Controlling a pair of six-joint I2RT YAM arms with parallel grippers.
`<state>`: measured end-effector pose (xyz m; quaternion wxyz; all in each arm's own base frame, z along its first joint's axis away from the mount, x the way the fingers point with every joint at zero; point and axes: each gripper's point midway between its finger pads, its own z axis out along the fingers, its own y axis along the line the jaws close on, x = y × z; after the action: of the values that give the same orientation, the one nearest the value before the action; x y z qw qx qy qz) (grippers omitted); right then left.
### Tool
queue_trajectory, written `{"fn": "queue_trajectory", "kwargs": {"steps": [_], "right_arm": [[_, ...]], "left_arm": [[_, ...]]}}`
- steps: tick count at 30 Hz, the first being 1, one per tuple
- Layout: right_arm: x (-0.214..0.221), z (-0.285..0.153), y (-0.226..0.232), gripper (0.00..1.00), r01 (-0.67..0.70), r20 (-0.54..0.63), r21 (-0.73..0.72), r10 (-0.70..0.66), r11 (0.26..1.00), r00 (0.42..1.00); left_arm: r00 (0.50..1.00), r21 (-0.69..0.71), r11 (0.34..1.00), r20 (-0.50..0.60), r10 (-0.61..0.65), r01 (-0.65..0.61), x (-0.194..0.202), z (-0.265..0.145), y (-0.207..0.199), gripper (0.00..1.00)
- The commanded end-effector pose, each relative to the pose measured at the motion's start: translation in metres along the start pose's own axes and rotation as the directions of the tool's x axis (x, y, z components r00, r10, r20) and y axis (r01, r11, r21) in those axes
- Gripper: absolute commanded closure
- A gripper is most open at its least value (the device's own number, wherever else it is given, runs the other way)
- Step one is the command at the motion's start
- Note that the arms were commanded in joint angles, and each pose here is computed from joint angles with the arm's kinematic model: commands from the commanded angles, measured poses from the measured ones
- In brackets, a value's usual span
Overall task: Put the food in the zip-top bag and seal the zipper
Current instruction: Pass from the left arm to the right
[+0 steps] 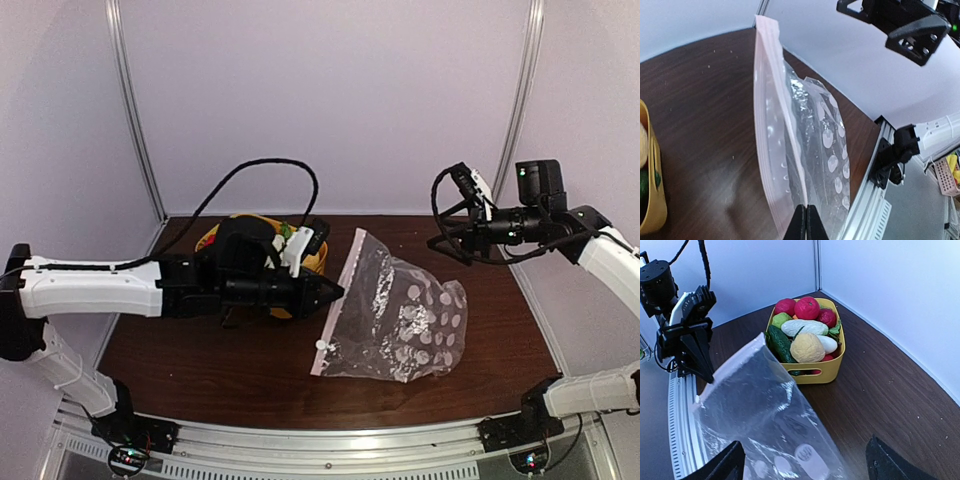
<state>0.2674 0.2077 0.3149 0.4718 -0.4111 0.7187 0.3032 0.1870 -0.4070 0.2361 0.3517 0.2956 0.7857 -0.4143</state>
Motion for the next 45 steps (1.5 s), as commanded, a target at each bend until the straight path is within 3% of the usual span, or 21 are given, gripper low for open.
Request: {"fn": "queue_trajectory", "kwargs": {"steps": [1,7,12,18,24,30,45], "right_arm": [[-0.016,0.012,0.011,0.17,-0.105,-0.014,-0.054,0.104,0.993,0.994],[-0.041,0.018,-0.025,0.26,-0.225,0.016,0.097,0.224,0.97,0.974],[-0.055,0.009,-0.054,0.27,-0.275,0.086,0.252,0.261,0.928,0.961],[-0.052,0.029,-0.049,0.35,-0.379,0.082,0.155,0.371,0.912,0.925],[-0.039,0.051,-0.063,0.35,-0.477,0.081,0.147,0.47,0.867,0.879],[-0.016,0.069,-0.073,0.43,-0.534,0.049,0.169,0.534,0.828,0.844],[0.006,0.07,-0.082,0.84,-0.535,0.04,0.244,0.543,0.809,0.839]], "left_arm": [[0.98,-0.113,0.99,0.17,0.102,-0.083,-0.066,0.038,-0.005,1.0],[0.94,-0.345,0.938,0.328,0.094,0.026,-0.142,0.063,0.015,1.0],[0.918,-0.376,0.923,0.388,0.083,0.075,-0.168,0.086,0.013,1.0],[0.926,-0.353,0.936,0.35,0.142,-0.01,-0.16,0.13,0.001,1.0],[0.922,-0.406,0.912,0.326,0.207,-0.062,-0.145,0.144,0.006,1.0],[0.923,-0.42,0.904,0.313,0.223,-0.077,-0.142,0.147,0.009,1.0],[0.928,-0.397,0.914,0.303,0.216,-0.083,-0.138,0.151,0.007,1.0]]}}
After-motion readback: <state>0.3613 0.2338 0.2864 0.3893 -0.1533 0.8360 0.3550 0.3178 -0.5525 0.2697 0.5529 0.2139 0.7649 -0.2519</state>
